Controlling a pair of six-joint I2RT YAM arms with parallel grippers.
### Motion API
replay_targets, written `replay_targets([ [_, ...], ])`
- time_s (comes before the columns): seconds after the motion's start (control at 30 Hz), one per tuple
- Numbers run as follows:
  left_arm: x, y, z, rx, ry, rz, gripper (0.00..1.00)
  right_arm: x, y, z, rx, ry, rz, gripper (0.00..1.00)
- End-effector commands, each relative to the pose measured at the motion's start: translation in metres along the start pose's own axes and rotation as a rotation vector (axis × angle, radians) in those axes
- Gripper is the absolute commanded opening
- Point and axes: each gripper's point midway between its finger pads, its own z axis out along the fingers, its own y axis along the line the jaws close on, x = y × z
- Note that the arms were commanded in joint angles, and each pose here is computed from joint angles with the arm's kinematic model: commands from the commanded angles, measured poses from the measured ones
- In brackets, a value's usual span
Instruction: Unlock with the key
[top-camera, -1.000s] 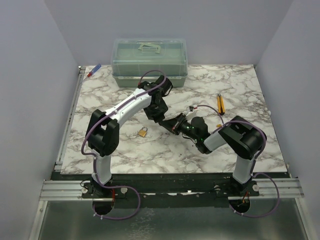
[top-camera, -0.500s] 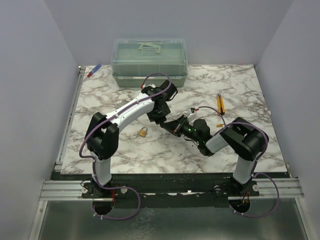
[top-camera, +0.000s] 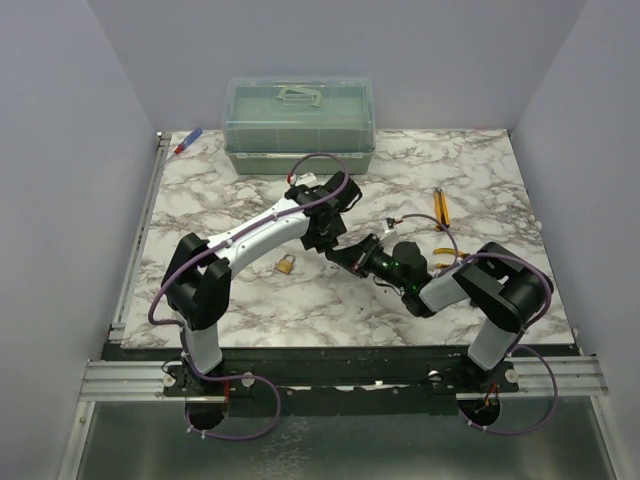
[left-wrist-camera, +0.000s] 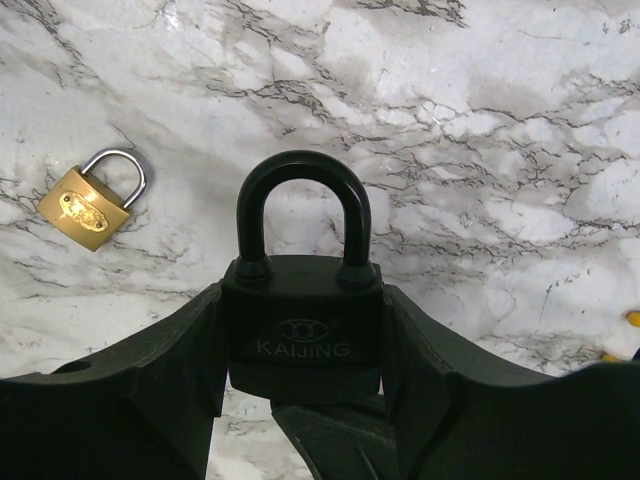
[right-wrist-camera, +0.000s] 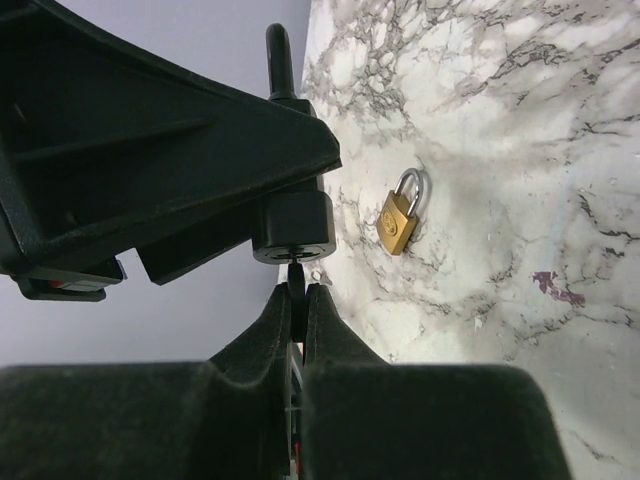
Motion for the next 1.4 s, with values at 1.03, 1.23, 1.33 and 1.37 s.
replay_targets([
  [1.03, 0.045, -0.04, -0.097, 0.458, 0.087, 0.084, 0.0, -0.043, 0.066, -0.026, -0.097, -0.159, -0.111, 0.0],
  [1.23, 0.044, -0.042, -0.107, 0.496, 0.079, 0.077, 0.0, -0.049, 0.072, -0.03, -0.099, -0.185, -0.121, 0.0],
  [1.33, 0.041, -0.044, -0.113, 0.521, 0.066, 0.081, 0.0, -0.052, 0.074, -0.029, -0.1, -0.196, -0.12, 0.0],
  [1.37, 0.04, -0.045, -0.116, 0.532, 0.06, 0.083, 0.0, -0.053, 0.076, -0.029, -0.104, -0.197, -0.121, 0.0],
])
